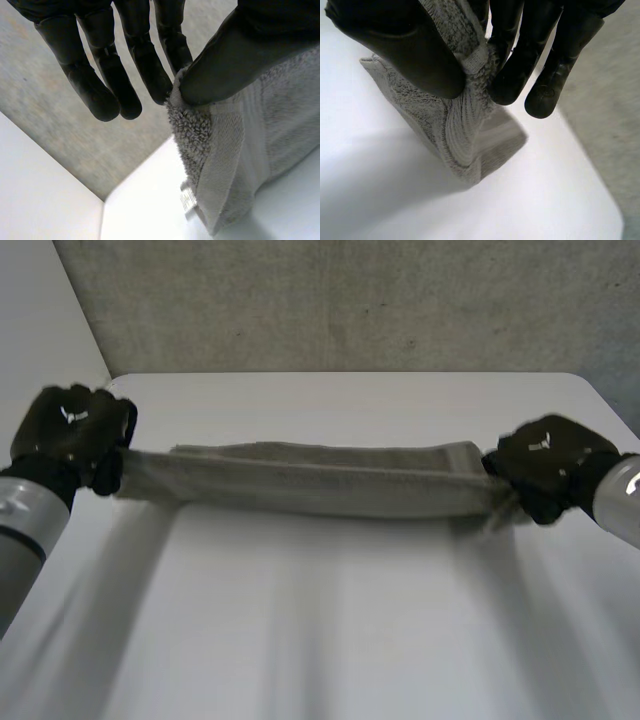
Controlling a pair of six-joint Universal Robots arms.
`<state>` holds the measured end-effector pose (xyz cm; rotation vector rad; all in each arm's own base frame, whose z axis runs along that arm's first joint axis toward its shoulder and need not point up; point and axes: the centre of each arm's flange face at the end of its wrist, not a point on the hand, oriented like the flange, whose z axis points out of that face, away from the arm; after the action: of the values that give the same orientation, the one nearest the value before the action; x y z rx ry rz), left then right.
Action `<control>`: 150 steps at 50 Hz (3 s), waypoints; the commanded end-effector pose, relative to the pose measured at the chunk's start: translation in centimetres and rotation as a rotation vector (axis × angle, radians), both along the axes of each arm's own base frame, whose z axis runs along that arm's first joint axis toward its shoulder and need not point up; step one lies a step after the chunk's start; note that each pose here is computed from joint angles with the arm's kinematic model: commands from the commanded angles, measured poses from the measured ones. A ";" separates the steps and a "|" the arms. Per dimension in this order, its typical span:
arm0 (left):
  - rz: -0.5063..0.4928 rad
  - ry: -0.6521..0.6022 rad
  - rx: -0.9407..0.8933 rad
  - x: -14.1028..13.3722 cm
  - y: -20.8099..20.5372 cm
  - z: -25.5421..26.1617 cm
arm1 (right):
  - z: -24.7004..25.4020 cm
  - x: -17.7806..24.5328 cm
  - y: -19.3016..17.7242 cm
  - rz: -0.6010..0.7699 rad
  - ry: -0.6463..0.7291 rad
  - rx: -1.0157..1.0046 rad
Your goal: Fold the towel.
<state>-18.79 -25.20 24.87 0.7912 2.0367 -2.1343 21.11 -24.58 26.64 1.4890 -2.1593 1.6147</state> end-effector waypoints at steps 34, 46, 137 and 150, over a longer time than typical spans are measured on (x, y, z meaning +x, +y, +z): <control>0.016 -0.021 0.100 -2.4 -17.1 -11.4 | -11.3 6.2 -13.3 0.189 0.154 -0.421; 0.005 -0.033 0.095 -3.5 -17.4 -12.5 | -14.1 6.6 -14.1 0.192 0.150 -0.397; -0.061 -0.126 0.145 -4.4 -9.3 -11.2 | -12.0 -1.3 -13.8 -0.318 -0.215 0.069; -0.066 -0.127 0.152 -4.4 -8.5 -11.1 | -8.3 -2.6 -10.0 -0.340 -0.237 0.043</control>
<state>-23.15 -34.25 13.50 0.9931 2.1554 -1.9199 19.40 -36.44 17.47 0.9382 -2.4039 1.7085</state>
